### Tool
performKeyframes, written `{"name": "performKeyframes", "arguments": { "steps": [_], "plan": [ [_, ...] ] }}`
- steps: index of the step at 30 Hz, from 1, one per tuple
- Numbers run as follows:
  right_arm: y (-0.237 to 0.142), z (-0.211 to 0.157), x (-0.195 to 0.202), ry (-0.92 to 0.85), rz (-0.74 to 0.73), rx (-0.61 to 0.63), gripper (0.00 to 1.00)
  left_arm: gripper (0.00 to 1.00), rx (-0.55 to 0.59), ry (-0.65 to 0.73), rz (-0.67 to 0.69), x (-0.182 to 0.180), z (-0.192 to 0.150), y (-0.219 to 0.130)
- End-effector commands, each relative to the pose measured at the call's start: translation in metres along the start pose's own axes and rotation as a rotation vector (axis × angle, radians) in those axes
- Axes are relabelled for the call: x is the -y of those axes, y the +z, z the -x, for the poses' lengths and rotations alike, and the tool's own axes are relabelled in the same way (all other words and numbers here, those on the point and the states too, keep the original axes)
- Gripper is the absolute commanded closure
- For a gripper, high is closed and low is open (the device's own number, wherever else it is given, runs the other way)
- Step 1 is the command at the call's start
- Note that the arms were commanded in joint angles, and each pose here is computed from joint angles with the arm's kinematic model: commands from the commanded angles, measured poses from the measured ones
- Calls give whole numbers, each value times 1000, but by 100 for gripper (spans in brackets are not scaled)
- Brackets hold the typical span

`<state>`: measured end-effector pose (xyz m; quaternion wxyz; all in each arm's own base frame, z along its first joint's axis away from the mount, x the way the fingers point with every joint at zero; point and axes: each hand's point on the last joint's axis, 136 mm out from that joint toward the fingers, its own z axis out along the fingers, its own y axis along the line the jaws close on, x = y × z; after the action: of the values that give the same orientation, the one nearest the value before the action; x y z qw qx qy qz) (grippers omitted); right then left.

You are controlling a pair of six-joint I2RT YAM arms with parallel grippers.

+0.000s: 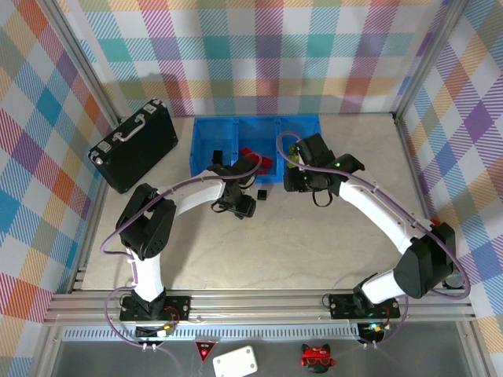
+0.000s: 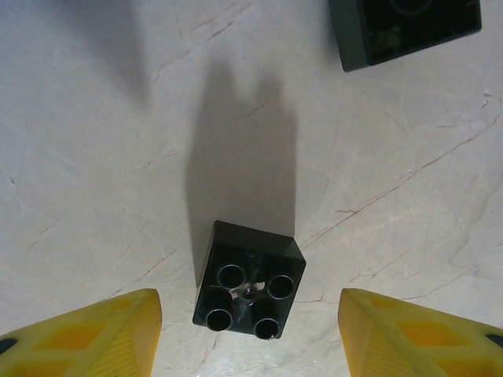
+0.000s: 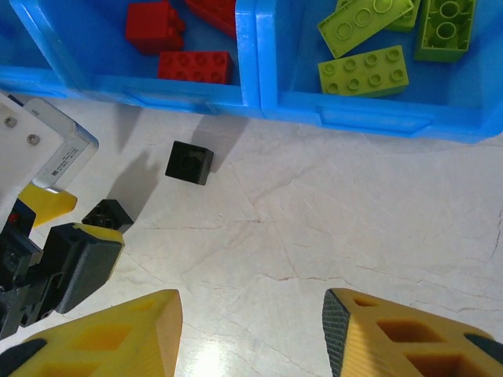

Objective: Sort the legos into containers by color
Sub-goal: Pick up the lego from the center of the table.

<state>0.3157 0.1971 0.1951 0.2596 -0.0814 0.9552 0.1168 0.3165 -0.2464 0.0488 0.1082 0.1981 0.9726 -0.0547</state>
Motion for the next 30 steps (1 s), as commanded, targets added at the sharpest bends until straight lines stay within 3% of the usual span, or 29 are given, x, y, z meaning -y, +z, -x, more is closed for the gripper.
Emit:
{"name": "performKeyframes", "arguments": {
  "steps": [1, 15, 30],
  "plan": [
    [-8, 1, 4, 27, -5, 22, 48, 39, -34, 148, 11, 2, -3, -1],
    [-10, -2, 6, 25, -12, 15, 48, 43, -88, 238, 23, 2, -2, 17],
    [-12, 0, 4, 22, -5, 20, 48, 61, -103, 243, 42, -1, -4, 23]
  ]
}}
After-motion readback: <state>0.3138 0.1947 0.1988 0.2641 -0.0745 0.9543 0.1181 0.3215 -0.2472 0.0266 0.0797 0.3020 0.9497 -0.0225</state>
